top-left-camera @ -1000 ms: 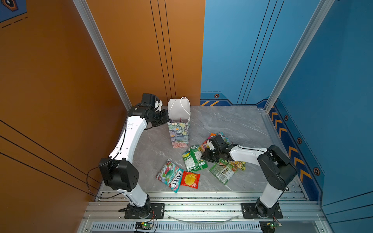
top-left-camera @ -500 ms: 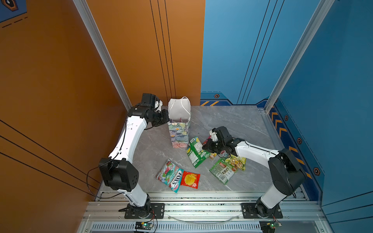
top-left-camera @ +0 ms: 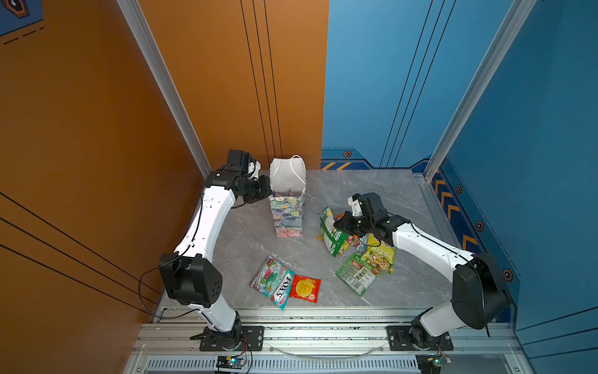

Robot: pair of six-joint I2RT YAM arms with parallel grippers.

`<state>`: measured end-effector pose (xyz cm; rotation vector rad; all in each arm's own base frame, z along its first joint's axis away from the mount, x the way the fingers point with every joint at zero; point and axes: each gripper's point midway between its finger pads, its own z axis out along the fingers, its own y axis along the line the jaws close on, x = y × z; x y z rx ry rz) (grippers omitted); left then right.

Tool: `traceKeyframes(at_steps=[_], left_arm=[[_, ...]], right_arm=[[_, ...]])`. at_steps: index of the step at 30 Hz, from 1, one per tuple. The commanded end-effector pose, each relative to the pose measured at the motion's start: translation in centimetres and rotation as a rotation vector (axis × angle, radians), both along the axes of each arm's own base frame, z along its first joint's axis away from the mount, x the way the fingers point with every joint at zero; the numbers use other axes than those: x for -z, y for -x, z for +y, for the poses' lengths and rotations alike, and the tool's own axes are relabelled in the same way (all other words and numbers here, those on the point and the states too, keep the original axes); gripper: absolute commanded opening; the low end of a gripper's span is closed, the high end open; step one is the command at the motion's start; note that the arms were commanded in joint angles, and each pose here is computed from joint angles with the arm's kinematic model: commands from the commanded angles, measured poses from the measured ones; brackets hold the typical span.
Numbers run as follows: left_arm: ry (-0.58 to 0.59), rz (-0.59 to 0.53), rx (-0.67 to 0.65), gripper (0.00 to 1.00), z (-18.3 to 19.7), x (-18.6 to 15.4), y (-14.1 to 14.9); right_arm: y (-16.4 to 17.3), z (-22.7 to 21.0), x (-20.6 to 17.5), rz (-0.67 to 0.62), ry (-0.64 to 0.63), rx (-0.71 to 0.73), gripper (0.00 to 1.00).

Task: Place the snacks into the paper bag
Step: Place the snack at the center of the table.

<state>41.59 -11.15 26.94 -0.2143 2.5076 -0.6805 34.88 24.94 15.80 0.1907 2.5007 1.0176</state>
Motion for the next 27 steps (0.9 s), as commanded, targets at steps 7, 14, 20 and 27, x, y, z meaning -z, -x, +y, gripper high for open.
traceKeyframes(at_steps=[7,14,20,27], left_arm=[[0.031,-0.016,0.015,0.0,-0.6,-0.9,0.4],[0.036,-0.015,0.02,0.0,-0.8,-0.9,0.1],[0.034,-0.016,0.019,0.0,-0.8,-0.9,0.1],[0.035,-0.015,0.019,0.0,-0.8,-0.9,-0.1]], right_arm=[[-0.4,-3.6,3.9,0.047,-0.056,0.106,0.0],[-0.4,-4.1,6.4,0.097,-0.104,0.131,0.16],[-0.5,-3.9,8.0,0.126,-0.116,0.132,0.32],[-0.4,-2.7,8.4,0.139,-0.145,0.092,0.34]])
